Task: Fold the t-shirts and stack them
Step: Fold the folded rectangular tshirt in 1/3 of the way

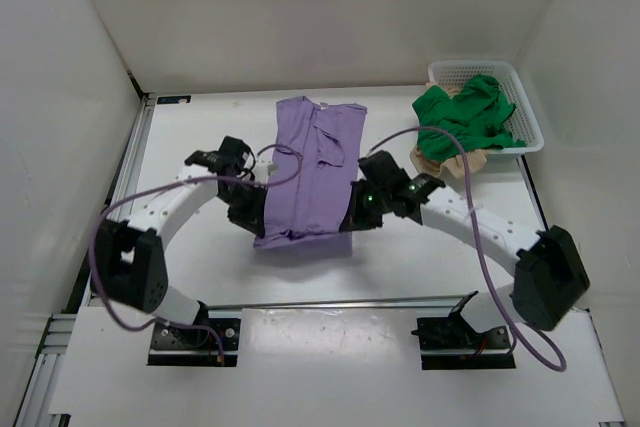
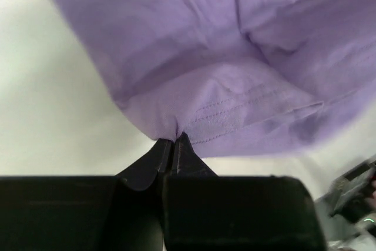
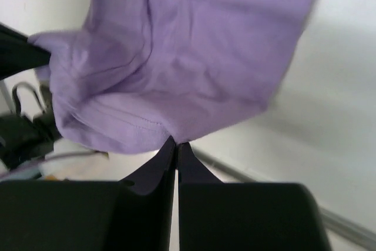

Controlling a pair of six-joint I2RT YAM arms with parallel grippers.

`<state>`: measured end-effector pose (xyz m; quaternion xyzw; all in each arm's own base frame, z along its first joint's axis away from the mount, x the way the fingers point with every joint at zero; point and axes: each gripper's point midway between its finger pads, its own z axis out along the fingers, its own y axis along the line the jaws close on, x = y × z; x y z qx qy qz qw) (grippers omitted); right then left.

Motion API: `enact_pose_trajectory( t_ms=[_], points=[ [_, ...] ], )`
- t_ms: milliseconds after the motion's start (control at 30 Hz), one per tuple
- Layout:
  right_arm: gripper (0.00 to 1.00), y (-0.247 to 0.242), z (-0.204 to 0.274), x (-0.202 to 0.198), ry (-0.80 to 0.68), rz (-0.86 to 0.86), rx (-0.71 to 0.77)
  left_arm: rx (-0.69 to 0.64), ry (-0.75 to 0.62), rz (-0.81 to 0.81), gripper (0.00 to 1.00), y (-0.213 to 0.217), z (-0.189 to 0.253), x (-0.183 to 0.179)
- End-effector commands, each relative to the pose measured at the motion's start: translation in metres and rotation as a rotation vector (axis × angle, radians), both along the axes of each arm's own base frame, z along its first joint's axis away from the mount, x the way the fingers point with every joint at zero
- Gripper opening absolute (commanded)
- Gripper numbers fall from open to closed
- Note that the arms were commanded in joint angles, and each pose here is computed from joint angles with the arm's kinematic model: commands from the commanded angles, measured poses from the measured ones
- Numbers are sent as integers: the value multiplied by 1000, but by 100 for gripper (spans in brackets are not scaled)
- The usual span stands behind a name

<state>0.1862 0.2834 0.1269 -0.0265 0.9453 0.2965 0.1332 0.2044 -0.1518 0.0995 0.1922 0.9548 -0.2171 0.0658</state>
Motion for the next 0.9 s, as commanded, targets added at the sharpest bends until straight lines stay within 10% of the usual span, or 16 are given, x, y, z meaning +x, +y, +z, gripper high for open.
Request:
enact_pose_trajectory(
  t_ms=[0,233,867],
  points=[
    [0,-11,6,48,-62,-10,-66,-31,-37,77,10,5,20,52],
    [0,-6,3,130,-70,-36,-65,-54,-145,121,10,-5,42,154],
    [0,-19,-38,210,10,-174,-87,-87,-156,147,10,-14,2,242]
  ],
)
